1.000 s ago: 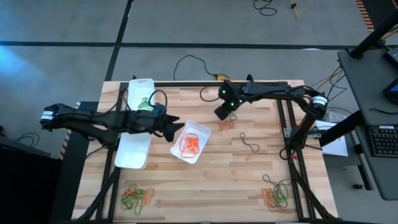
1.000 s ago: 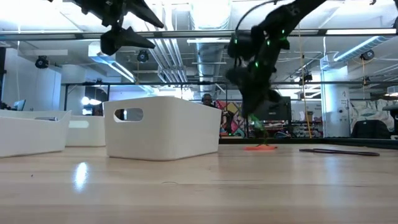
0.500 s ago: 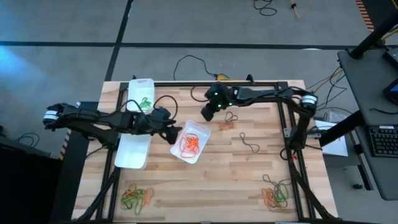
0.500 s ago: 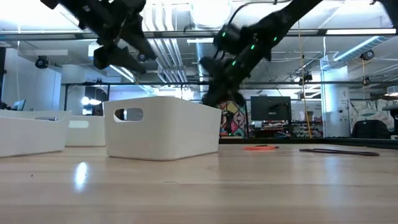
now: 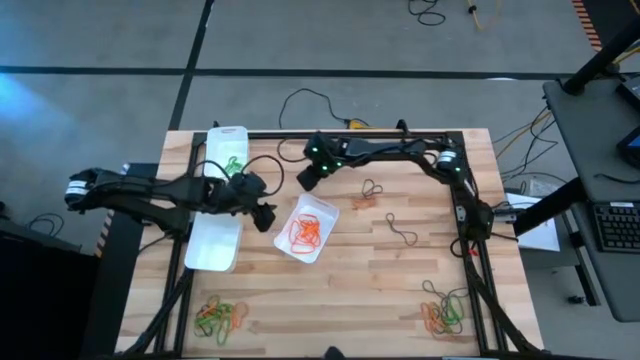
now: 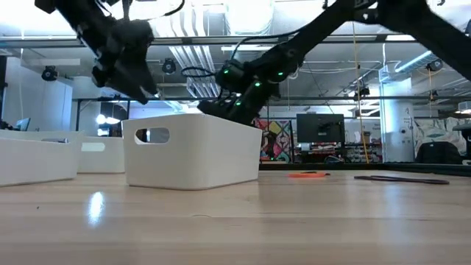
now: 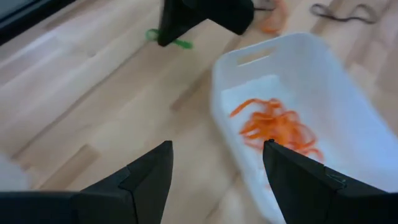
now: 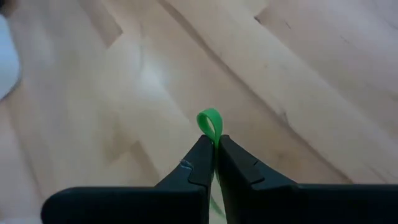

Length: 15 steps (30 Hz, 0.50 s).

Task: Sort rubber bands into baskets
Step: Put the green rubber band into the top white bin

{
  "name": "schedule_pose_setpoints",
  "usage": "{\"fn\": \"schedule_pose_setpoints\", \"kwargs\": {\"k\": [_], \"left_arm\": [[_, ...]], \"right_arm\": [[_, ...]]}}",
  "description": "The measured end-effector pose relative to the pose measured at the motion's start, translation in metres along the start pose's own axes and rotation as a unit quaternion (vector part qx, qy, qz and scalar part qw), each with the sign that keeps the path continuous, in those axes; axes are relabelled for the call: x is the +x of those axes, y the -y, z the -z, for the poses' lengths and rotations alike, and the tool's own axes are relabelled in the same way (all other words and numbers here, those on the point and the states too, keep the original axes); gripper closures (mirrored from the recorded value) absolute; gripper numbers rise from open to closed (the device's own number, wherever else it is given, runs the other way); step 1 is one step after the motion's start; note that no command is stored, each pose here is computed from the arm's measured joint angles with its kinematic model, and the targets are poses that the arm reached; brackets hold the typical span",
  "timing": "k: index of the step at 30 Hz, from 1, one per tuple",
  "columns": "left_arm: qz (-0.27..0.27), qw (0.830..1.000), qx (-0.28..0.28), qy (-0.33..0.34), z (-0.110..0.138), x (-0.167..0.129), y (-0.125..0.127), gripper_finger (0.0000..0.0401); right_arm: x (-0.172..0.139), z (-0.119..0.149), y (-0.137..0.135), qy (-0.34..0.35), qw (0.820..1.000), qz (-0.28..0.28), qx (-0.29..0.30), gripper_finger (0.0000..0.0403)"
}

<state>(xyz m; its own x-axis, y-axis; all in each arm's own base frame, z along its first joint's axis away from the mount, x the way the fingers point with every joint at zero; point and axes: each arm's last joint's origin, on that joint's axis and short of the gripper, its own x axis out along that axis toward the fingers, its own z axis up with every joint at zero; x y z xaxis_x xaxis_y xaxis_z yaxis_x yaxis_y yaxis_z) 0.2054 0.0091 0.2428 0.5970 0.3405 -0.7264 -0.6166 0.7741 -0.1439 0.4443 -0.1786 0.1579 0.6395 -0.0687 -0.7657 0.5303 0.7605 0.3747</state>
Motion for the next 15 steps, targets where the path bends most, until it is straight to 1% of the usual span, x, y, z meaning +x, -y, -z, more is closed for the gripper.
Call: {"fn": "schedule_pose_setpoints", "kwargs": {"k": [5, 8, 11, 15], "left_arm": [[-0.046, 0.998, -0.032, -0.011, 0.003, 0.006, -0.023, 0.0168], [-0.061, 0.998, -0.026, -0.020, 0.004, 0.012, -0.035, 0.0168], [-0.042, 0.999, -0.006, -0.030, 0.001, 0.018, -0.044, 0.0168], [0.007, 1.000, 0.015, -0.016, -0.008, 0.026, -0.060, 0.0168]], "right_arm": [[0.013, -0.017, -0.004, -0.025, 0.999, 0.022, 0.005, 0.0384], [0.015, -0.026, -0.008, -0.029, 0.999, 0.025, 0.005, 0.0359], [0.014, -0.036, -0.012, -0.029, 0.999, 0.024, 0.003, 0.0318], [0.004, -0.043, -0.017, -0.037, 0.999, 0.025, 0.004, 0.0260]]}}
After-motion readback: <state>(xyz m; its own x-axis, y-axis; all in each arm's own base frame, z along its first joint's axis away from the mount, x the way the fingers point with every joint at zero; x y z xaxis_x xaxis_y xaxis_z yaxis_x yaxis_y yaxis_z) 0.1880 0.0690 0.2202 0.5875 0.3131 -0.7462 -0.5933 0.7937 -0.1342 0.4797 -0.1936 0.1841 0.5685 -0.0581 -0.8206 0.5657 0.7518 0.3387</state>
